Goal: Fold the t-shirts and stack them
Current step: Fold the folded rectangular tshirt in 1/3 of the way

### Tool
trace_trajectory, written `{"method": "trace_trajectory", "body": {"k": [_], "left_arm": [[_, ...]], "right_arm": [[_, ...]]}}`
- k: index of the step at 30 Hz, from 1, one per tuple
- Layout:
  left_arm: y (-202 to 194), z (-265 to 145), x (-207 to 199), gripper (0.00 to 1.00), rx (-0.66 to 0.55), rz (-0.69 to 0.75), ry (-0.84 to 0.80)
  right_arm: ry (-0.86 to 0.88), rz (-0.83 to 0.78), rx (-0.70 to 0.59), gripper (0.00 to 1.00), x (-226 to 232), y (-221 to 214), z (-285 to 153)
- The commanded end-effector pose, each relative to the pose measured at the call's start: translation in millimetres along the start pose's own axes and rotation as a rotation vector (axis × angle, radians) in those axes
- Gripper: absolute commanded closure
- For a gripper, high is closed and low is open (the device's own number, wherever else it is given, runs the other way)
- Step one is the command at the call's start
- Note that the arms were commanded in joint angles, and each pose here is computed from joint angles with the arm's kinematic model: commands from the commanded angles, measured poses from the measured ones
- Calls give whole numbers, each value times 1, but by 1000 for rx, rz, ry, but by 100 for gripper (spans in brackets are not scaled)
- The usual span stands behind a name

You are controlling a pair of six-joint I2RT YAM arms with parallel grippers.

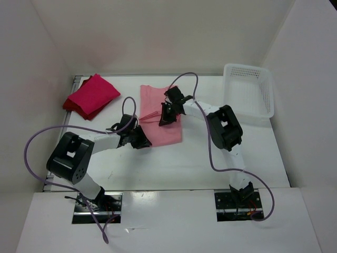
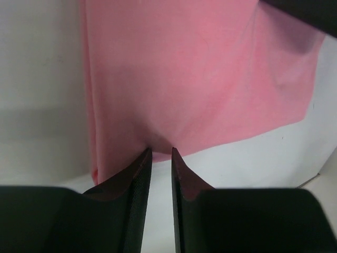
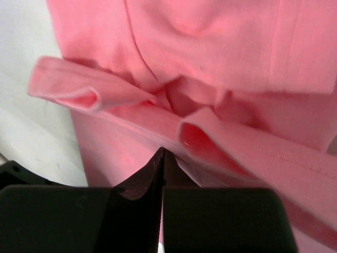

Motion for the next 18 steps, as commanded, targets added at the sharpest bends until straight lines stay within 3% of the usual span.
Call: {"method": "trace_trajectory", "body": {"k": [1, 5, 11, 13, 17, 18], "left_arm": [[-1, 10, 23, 70, -17, 30, 68], [-5, 12, 35, 70, -5, 31, 112], [3, -14, 12, 63, -51, 57, 60], [8, -26, -3, 62, -78, 65, 30], [10, -36, -15, 61, -97, 65, -9], [10, -36, -15, 61, -97, 64, -9]], "right_arm": [[-4, -3, -129, 100, -2, 46, -7], [-50, 31, -186, 100, -15, 72, -5], [-80, 45, -274, 100, -20, 116, 1], [-32, 28, -294, 100, -3, 128, -19], [-9, -38, -331, 100, 20, 117, -64], [-23, -22, -287, 100, 12, 95, -58]]}}
Point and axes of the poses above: each gripper's point midway between its finger pads, its own z axis out along the fingers, its own x axis along the line the jaws close on, y = z × x, the point moved 3 cm from there along -z, back along the fingers, and after that the axes turned 15 degrees about -z, right-handed, at the moved point
